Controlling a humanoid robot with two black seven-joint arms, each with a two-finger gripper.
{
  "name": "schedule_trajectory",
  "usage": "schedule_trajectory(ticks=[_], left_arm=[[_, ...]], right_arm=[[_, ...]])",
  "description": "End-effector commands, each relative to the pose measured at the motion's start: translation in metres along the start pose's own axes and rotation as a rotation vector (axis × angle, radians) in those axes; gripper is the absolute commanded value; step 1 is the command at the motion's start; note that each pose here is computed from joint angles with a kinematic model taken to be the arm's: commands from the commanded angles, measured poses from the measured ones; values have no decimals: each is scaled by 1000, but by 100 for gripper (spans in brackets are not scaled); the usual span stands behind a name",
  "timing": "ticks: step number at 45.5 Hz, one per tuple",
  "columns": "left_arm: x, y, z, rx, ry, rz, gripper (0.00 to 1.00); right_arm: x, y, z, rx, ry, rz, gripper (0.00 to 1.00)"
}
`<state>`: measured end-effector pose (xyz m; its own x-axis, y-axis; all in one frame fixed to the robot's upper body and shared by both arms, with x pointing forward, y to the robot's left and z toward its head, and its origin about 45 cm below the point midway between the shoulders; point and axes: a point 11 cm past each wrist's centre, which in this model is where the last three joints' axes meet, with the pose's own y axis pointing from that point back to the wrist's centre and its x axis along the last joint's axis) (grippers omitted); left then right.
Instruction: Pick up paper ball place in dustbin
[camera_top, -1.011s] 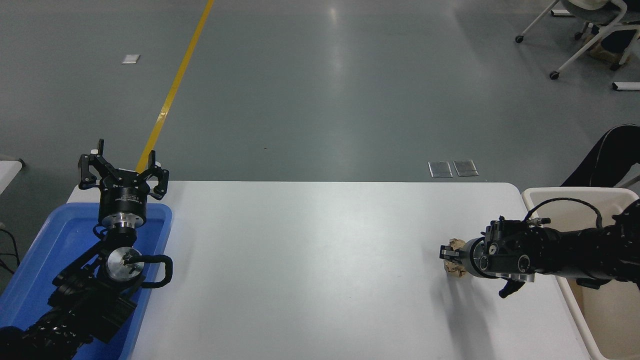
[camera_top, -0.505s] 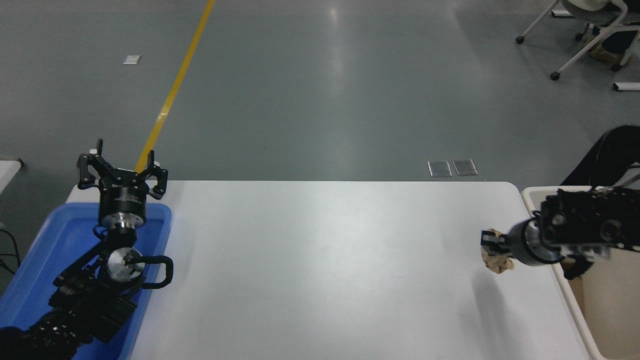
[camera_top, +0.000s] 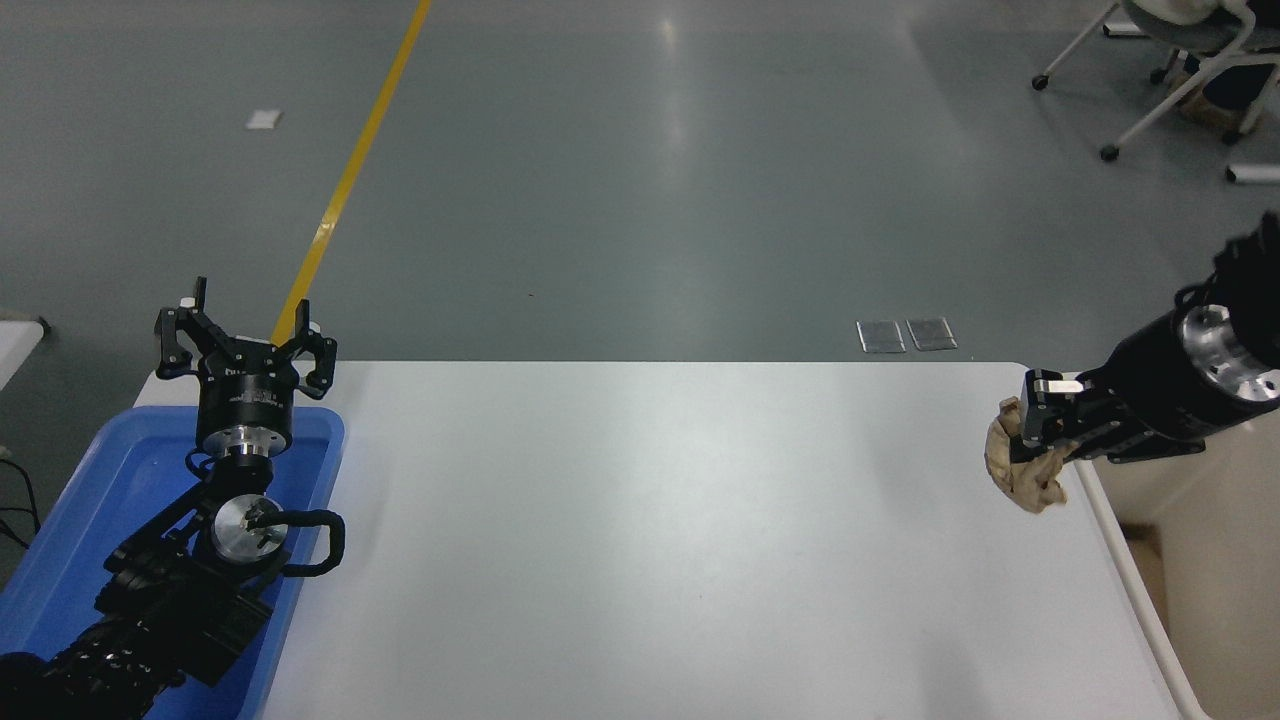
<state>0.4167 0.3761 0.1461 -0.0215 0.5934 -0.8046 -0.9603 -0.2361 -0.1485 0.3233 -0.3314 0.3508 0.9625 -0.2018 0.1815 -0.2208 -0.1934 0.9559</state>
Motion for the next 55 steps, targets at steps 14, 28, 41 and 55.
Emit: schedule_trajectory(ticks=[14, 28, 41, 55], left_arm=[[0, 0, 0, -1, 1, 0, 99], [0, 0, 0, -1, 1, 0, 99], [0, 0, 1, -1, -1, 0, 99], [1, 0, 1, -3, -1, 2, 99]], right_arm=[[13, 74, -25, 130, 43, 113, 0], [28, 41, 20, 43, -47, 87, 0], [75, 9, 106, -32, -282, 196, 0], [89, -46, 171, -135, -441, 251, 0]])
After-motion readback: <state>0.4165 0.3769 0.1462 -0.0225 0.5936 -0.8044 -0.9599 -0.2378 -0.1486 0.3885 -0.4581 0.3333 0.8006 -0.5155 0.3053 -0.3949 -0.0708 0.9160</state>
